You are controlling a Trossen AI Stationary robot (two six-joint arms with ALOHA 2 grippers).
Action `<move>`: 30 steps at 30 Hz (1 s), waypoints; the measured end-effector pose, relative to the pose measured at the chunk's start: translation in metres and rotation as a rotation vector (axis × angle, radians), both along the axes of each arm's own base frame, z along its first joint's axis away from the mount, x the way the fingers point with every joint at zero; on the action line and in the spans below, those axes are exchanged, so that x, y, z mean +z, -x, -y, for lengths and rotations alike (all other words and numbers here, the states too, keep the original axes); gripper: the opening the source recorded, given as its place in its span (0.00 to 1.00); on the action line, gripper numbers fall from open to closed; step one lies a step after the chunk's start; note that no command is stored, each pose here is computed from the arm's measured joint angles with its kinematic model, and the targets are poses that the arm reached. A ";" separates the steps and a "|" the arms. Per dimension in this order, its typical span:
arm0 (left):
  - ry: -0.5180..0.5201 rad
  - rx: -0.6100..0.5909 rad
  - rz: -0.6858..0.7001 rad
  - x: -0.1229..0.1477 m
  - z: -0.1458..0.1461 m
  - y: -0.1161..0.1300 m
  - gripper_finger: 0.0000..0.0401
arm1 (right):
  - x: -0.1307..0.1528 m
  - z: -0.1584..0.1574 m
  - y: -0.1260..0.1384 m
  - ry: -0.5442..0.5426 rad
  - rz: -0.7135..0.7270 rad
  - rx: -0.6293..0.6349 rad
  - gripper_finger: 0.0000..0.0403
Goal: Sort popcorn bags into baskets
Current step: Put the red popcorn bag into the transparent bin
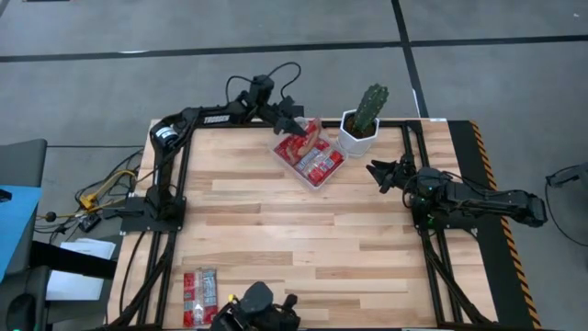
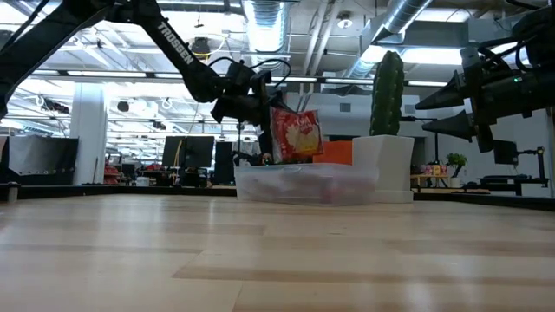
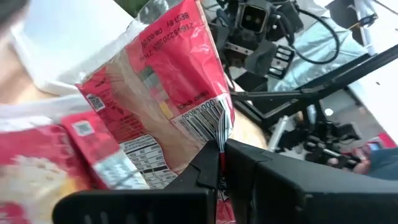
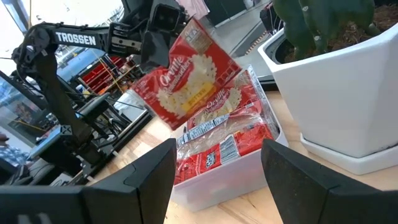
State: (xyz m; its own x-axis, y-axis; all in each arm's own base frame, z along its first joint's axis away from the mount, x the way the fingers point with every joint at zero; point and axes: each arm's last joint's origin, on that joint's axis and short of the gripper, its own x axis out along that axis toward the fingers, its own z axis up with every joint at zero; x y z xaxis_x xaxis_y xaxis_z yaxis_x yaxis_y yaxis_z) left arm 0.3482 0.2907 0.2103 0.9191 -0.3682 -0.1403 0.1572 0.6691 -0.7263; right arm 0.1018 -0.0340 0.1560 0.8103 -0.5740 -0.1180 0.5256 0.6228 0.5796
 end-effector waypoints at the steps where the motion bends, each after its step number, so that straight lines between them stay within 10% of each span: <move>1: -0.018 0.002 0.005 0.000 0.000 0.000 0.00 | 0.000 0.000 0.000 0.000 0.000 0.000 0.65; 13: -0.146 0.059 -0.114 -0.018 0.002 0.005 0.04 | 0.000 0.000 0.000 0.000 0.000 0.000 0.65; 30: -0.167 0.260 -0.243 -0.026 -0.031 0.038 0.47 | 0.000 0.000 0.000 -0.001 0.000 -0.001 0.65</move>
State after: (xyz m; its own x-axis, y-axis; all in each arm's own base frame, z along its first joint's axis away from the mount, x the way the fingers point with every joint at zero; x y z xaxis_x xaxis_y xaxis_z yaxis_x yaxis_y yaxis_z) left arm 0.3103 0.3219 0.1841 0.9114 -0.0807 -0.4036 -0.1966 0.7761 -0.5991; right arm 0.1018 -0.0340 0.1559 0.8100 -0.5743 -0.1185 0.5258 0.6219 0.5803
